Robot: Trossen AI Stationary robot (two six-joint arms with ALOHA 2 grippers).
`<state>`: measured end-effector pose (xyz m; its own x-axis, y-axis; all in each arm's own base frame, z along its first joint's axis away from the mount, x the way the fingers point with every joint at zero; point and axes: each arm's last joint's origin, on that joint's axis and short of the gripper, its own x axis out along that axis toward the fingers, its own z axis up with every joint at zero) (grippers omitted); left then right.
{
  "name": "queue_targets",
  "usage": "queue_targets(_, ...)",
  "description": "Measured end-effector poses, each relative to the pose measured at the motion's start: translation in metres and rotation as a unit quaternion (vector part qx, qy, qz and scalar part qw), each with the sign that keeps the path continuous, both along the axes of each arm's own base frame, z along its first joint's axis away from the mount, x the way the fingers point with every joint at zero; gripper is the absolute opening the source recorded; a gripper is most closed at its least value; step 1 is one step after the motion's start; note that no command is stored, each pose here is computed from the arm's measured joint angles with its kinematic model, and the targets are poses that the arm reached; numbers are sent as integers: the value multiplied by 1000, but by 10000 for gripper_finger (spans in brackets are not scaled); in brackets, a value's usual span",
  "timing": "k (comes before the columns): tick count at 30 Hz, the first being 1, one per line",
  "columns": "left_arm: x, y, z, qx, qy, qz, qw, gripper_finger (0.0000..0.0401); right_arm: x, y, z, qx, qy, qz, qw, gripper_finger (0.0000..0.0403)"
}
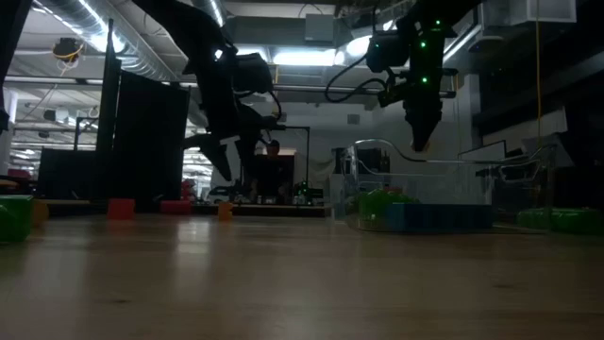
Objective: Sort blocks by size
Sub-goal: Put the bottom small yellow 4 stud game piece into the right transparent bin, then put the small yellow 4 stud game piece into the right transparent bin
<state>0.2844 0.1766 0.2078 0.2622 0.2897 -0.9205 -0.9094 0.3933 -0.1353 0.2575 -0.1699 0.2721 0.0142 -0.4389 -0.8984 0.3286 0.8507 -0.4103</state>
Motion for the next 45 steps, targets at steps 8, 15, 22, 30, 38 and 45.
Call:
queue_targets(8, -6, -4, -13, -20, 9, 43, 999, 210, -4, -8, -1, 32, -25, -8, 999, 167)
queue_targets(15, -11, -7, -28, -16, 6, 71, 997, 210, -4, -8, -1, 31, -25, -7, 999, 222)
queue_targets(22, -14, -7, -40, -1, -16, 96, 995, 210, -2, -9, 0, 24, -34, -6, 999, 260)
queue_targets(30, -12, -4, -50, 28, -31, 109, 993, 210, -2, -9, 0, 25, -34, -6, 999, 261)
queue_targets(38, -10, -2, -67, 20, -4, 100, 995, 210, -5, -7, -1, 36, -25, -23, 999, 253)
queue_targets(45, -5, 1, -68, 48, -10, 59, 997, 152, -13, -1, -2, 62, 19, -20, 998, 253)
